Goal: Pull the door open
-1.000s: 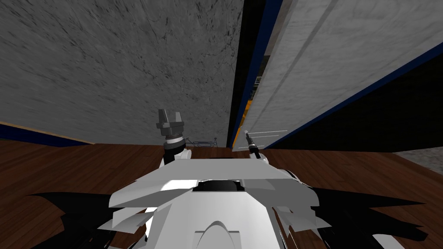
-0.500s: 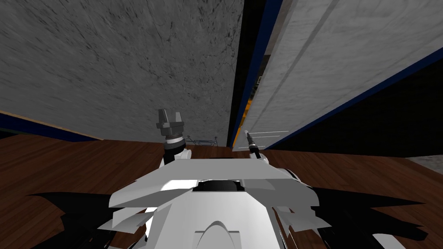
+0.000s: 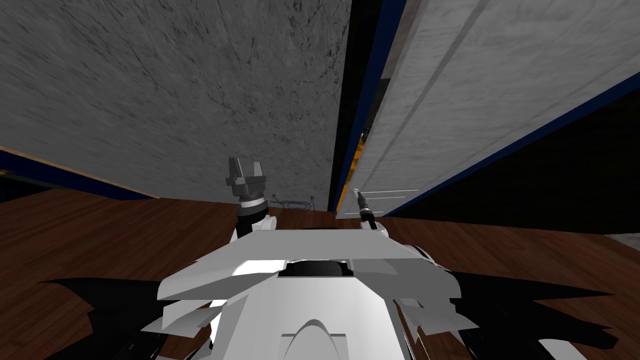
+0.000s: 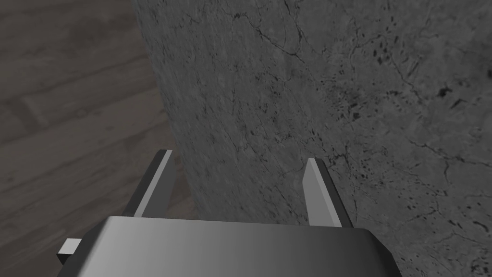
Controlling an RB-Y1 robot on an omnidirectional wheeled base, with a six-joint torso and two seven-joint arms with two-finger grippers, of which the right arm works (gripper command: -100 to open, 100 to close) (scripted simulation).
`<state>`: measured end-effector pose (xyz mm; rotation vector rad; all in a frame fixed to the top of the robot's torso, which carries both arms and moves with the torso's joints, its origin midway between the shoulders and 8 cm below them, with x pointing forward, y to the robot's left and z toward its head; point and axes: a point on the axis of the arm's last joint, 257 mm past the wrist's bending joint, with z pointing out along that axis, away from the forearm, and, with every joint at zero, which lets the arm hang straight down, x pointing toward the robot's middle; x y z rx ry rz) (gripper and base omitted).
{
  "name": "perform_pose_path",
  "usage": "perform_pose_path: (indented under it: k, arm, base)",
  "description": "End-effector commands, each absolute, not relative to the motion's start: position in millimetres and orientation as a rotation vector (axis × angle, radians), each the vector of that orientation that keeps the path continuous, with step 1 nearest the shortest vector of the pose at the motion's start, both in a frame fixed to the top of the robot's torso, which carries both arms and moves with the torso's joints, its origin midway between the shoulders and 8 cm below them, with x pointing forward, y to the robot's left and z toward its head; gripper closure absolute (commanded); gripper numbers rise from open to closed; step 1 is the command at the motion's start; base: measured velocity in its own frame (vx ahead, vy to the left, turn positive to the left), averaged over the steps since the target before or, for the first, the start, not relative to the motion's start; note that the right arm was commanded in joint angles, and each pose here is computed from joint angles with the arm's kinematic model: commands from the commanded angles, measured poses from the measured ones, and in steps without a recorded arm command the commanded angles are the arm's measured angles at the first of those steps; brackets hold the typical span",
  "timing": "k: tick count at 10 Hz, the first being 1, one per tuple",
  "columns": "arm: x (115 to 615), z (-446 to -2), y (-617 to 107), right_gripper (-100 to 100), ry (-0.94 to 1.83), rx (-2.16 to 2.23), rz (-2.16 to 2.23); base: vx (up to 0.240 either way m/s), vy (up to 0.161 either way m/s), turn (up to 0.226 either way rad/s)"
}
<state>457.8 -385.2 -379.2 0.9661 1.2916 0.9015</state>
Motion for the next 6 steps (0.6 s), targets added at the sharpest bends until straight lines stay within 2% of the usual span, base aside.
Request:
perform_pose_path:
  k: [1,6]
  arm:
    - [459.1,-381.2,-373.8,100,1.281,0.988,0.946]
    - [459.4,-380.4,-377.1,100,1.203,1.104,1.048]
  base:
    - [-0.026,-0.020,0.041]
    - [-0.039,-0.022,0.059]
